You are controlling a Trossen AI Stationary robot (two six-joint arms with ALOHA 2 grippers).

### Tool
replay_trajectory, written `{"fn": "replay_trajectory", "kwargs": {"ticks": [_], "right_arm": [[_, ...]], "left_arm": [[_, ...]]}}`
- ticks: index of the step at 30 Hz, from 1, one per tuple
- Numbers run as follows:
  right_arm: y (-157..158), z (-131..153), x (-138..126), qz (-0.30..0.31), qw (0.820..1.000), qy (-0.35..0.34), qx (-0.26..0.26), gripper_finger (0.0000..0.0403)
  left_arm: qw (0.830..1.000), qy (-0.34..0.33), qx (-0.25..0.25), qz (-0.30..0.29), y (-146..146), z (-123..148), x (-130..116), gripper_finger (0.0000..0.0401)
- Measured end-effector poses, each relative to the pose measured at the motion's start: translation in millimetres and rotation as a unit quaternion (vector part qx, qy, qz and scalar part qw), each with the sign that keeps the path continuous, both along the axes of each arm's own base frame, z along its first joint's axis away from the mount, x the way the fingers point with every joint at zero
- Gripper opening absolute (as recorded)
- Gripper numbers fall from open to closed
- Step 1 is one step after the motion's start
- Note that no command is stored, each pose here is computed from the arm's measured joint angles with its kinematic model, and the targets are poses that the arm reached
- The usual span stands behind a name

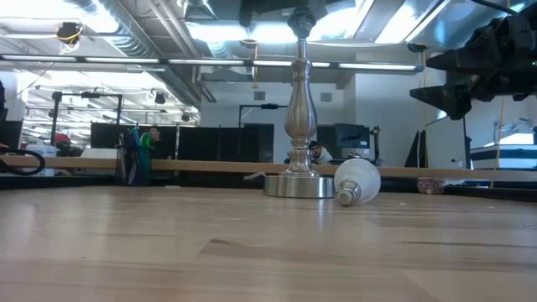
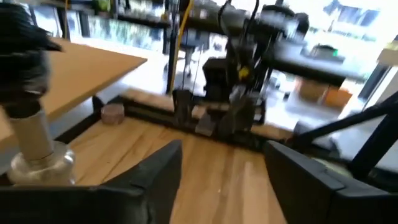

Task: Screw lightbulb
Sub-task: Insert the lightbulb into the lamp

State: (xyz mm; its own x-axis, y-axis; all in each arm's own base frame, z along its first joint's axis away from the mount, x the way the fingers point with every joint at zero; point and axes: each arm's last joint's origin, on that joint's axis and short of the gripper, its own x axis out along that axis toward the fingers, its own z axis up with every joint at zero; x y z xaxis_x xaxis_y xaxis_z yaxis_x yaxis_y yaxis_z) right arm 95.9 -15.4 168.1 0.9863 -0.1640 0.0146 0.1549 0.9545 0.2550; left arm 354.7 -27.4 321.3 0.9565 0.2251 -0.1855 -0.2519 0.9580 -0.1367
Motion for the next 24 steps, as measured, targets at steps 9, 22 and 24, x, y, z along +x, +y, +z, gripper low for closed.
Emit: {"fn": "replay_trajectory", "kwargs": {"ticks": [9,22,24], "right_arm": [[5.9,7.5,-1.4,0.097,0.995,-0.005,0.003,0.038],[7.0,9.1,8.3,0.143,0.989,0.045,-0.014,0.038],[7.3,7.7,12.1,0.159,0.986,0.056,-0.011,0.038]], "left_arm": [[0.992,0.125,0.001,-0.028,-26.0,-26.4,35.3,0.0311],[0.978,0.165,-0.113,0.057,-29.5,-93.3,63.2,0.0294],[0.976,0.179,-0.113,0.057,-33.5,-105.3,66.1,0.0294]]}}
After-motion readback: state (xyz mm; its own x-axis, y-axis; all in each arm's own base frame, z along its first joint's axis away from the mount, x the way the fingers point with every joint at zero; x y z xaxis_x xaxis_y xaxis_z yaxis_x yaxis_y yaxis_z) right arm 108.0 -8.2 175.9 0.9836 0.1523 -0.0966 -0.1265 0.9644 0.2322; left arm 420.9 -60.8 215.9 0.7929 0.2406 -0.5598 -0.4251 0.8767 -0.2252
